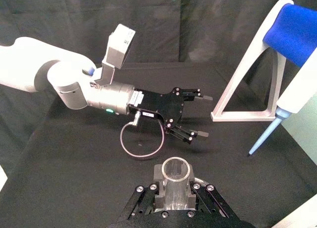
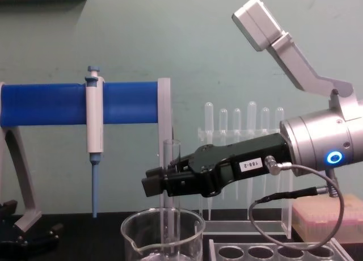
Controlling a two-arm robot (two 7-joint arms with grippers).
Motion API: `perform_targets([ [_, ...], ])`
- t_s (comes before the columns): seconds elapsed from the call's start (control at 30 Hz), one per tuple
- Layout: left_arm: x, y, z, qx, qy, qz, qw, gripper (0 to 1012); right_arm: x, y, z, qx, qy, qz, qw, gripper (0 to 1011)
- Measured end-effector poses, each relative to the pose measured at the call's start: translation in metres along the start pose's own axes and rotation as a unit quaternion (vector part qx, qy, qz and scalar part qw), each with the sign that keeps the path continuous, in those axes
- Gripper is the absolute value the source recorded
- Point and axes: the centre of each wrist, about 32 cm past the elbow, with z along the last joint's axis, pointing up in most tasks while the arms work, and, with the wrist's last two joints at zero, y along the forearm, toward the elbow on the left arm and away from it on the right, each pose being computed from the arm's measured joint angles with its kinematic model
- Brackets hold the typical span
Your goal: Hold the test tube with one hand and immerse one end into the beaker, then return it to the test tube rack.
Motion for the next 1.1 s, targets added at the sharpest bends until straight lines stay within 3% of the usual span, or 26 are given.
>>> perform_targets([
  [1.1, 0.0, 0.0, 0.0, 0.0, 0.0, 0.0, 1.0, 1000, -0.0019, 0.0054, -0.0095, -0.008, -0.001, -0.003, 1.0, 225],
])
